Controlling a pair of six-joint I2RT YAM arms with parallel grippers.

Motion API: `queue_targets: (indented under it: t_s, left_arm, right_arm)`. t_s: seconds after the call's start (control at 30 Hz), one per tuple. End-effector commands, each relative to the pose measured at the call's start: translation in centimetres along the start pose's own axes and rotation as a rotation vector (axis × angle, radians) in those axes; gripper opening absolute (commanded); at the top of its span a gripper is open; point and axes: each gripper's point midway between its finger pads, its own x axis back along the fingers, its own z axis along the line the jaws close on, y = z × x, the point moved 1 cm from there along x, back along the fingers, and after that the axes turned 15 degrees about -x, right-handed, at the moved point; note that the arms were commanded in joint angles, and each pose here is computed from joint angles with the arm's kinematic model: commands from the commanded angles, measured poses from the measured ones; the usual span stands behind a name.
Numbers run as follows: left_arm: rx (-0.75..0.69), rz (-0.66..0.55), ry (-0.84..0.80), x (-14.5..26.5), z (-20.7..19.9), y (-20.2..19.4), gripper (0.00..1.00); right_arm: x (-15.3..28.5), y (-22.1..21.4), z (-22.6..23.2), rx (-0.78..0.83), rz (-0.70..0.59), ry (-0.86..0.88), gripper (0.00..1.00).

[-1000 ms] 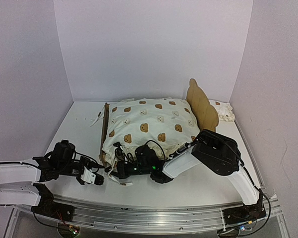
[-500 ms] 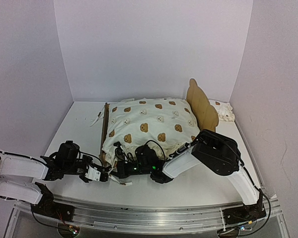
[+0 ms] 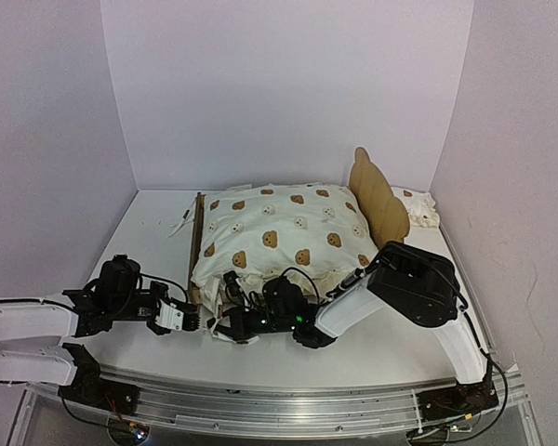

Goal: Set up the pet bed

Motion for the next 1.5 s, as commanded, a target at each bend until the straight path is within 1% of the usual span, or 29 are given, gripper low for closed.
queue_targets:
  t_s: [0.0,0.03,0.07,0.13,0.2,0.27,0.43,0.63,0.7,0.77,0.9,0.93,1.03,1.1,1.17,1.3,1.37,1.47]
  left_arm:
    - [-0.087,-0.086,-0.018,0.5,-1.8,1.5,0.17]
    - [-0.102,-0.089,-0.002,0.4,-1.6,1.5,0.24]
    - [-0.111,-0.091,0.012,0.3,-1.3,1.5,0.29]
    - [-0.116,-0.092,0.029,0.1,-0.9,1.4,0.37]
    - [-0.12,-0.079,0.036,-0.3,-0.9,1.1,0.4]
    - [-0.127,-0.074,0.041,-0.6,-0.9,0.9,0.4]
    - [-0.126,-0.086,0.073,-1.1,-0.1,1.1,0.36]
    - [-0.15,-0.069,0.057,-1.8,-0.5,0.6,0.31]
    - [-0.157,-0.075,0.052,-1.9,-0.6,0.7,0.28]
    - [-0.16,-0.08,0.061,-2.0,-0.4,0.8,0.22]
    - [-0.154,-0.089,0.068,-2.1,0.1,1.1,0.03]
    - [-0.155,-0.089,0.068,-2.1,0.1,1.2,0.01]
    - [-0.15,-0.087,0.06,-1.9,0.0,1.2,0.0]
    - [-0.136,-0.085,0.044,-1.7,-0.2,1.2,0.0]
    - [-0.105,-0.082,0.032,-1.5,-0.2,1.2,0.0]
    - [-0.055,-0.069,0.003,-1.1,-0.6,1.2,0.0]
    - [-0.036,-0.059,0.002,-1.0,-0.6,1.0,0.0]
    - [-0.01,-0.052,0.007,-0.9,-0.3,1.0,0.0]
  right_arm:
    - [-0.2,2.4,1.8,-0.006,-0.062,0.027,0.0]
    - [-0.4,2.5,1.8,-0.013,-0.067,0.031,0.0]
    - [-0.5,2.6,1.8,-0.02,-0.07,0.033,0.0]
    - [-0.6,2.8,2.0,-0.024,-0.077,0.037,0.0]
    - [-0.6,3.1,2.2,-0.02,-0.087,0.039,0.0]
    - [-0.7,3.3,2.3,-0.02,-0.092,0.041,0.0]
    - [-1.0,3.2,2.2,-0.034,-0.088,0.048,0.0]
    - [-0.9,3.4,2.7,-0.032,-0.082,0.064,0.0]
    - [-0.9,3.3,2.6,-0.035,-0.079,0.064,0.0]
    - [-0.9,3.3,2.5,-0.04,-0.08,0.06,0.0]
    - [-1.0,3.1,2.1,-0.055,-0.079,0.054,0.0]
    - [-1.0,3.2,2.1,-0.057,-0.079,0.053,0.0]
    - [-0.5,3.2,1.8,-0.065,-0.094,0.034,0.0]
    - [0.3,3.3,1.5,-0.068,-0.116,0.004,0.07]
    - [1.5,3.1,1.5,-0.057,-0.122,-0.033,0.17]
    - [3.7,1.6,0.7,-0.014,-0.065,-0.148,0.35]
    - [5.0,0.9,0.3,0.022,-0.037,-0.194,0.4]
    - [6.4,-0.6,-0.7,0.088,0.015,-0.266,0.45]
